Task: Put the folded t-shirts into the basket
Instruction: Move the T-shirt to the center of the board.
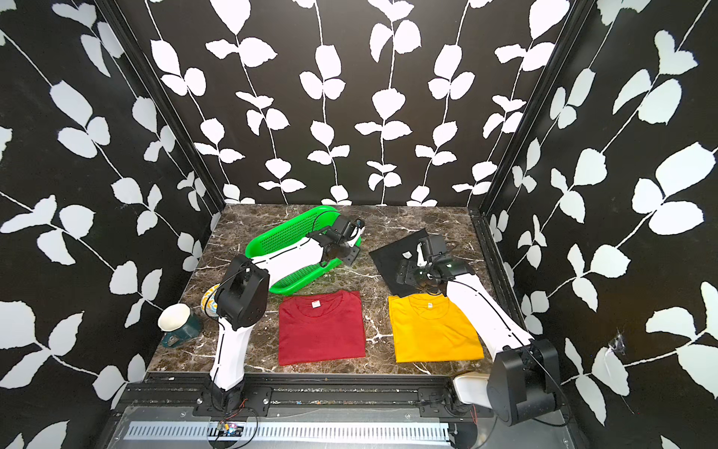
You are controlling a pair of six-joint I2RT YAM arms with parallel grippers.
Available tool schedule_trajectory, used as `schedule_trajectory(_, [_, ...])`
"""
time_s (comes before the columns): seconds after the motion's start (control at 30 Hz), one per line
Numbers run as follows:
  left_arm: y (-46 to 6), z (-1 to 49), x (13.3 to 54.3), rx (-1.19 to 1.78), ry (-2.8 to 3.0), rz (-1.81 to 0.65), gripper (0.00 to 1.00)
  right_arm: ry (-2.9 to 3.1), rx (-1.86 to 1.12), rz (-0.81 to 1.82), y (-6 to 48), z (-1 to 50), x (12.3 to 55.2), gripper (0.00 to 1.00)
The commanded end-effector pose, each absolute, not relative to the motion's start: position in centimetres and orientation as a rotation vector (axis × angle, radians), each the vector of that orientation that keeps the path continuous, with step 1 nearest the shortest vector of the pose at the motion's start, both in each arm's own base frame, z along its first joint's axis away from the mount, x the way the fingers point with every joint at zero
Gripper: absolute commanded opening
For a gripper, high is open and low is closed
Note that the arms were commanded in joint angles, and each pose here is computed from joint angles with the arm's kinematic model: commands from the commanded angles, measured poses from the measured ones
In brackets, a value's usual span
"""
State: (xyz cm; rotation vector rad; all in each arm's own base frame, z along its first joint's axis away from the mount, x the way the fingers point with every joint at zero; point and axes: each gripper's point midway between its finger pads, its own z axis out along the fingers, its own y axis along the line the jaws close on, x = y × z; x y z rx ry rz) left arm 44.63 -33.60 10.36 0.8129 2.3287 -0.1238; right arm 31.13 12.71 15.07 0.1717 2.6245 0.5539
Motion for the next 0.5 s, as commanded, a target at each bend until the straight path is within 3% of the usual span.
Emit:
schedule_trajectory(0.0, [-34.7,12.9,46.2,0.733,2.263,-0.146,0.44,2.626,0.158,0.572,13.1,15.1,30.8,0.86])
schedule_trajectory(0.27, [-35.3,13.2,48.2,0.942,2.176,0.007,0.50,2.678,0.008,0.710,18.0,13.7,28.2,0.85])
schedule_trajectory(0.47, [-33.9,16.8,47.3,0.935,2.141,0.046,0.70,2.813,-0.211,0.826,24.7,9.9,22.5,0.84])
